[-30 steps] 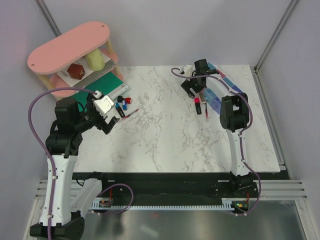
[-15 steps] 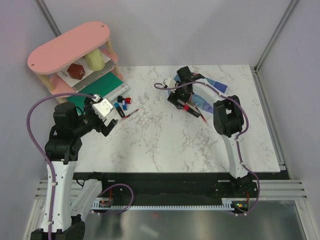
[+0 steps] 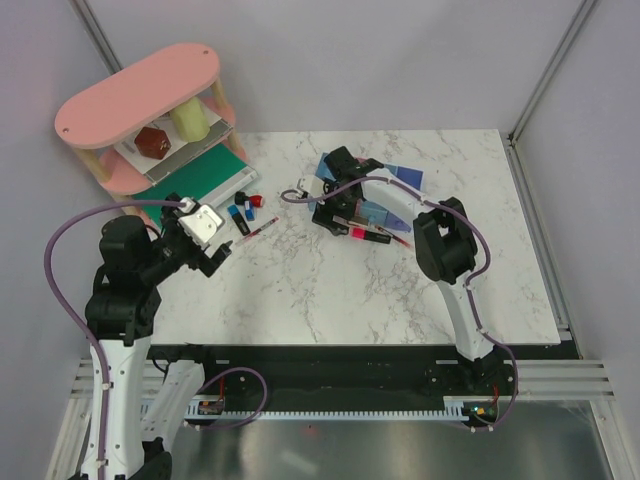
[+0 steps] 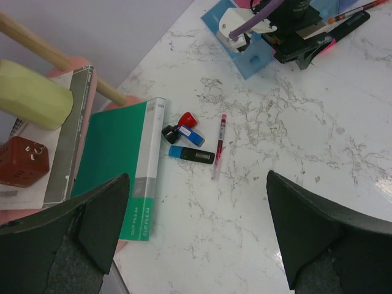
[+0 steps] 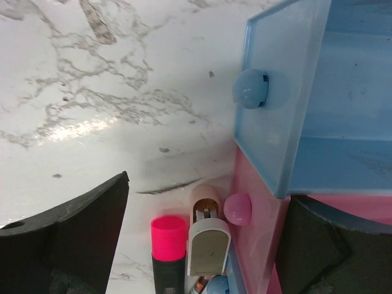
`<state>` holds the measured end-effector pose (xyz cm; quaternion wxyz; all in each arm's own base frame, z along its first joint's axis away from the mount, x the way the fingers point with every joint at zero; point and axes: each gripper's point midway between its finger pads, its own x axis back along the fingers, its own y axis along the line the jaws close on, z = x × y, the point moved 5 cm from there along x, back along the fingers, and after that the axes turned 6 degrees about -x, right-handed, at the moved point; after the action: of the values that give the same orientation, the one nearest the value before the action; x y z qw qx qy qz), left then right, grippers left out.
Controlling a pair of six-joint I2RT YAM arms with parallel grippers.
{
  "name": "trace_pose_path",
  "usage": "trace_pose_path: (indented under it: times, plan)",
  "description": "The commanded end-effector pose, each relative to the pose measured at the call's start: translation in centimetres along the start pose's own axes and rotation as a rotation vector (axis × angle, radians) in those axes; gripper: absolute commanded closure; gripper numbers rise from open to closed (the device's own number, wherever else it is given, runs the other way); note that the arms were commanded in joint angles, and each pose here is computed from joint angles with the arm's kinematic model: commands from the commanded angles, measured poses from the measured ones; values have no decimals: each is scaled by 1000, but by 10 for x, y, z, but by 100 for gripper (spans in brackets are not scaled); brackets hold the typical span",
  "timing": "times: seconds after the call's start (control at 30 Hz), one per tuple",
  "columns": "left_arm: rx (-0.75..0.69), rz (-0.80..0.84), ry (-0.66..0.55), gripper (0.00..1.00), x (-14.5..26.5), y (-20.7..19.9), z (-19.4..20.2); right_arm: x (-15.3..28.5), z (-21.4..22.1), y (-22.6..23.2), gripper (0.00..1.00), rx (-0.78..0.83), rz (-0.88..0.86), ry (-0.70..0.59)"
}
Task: Sort the stationery into containers
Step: Move the storage box to the center of the board.
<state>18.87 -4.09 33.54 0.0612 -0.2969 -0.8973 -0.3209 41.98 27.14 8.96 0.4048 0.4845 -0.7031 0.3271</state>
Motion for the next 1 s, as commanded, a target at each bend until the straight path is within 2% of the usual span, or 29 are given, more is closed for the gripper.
trace_pose_path:
  times: [0.0, 0.17, 0.3, 0.43, 0.67, 0.83, 0.9, 0.97]
  plan:
    - [20, -37, -10, 0, 2, 3, -3, 18, -30, 18, 7, 93, -28, -78]
    - [31, -37, -10, 0, 2, 1, -2, 15, -41, 28, 8, 139, -25, -77]
    - [49, -6, -15, 0, -1, -7, 3, 25, -53, 12, 8, 91, 56, -96]
    - [56, 30, -21, 0, -5, -12, 7, 55, -62, -10, 7, -5, 141, -167]
    - [54, 168, -49, 0, -29, -20, 13, 135, -69, -44, 4, -234, 389, -298]
    - [97, 320, -98, 0, -66, -9, 5, 175, -19, -77, 4, -489, 660, -269]
    - [103, 337, -125, 0, -76, 1, -5, 176, 10, -85, 6, -573, 719, -233]
    - [121, 349, -88, 0, -97, 5, -3, 177, 36, -85, 6, -616, 798, -151]
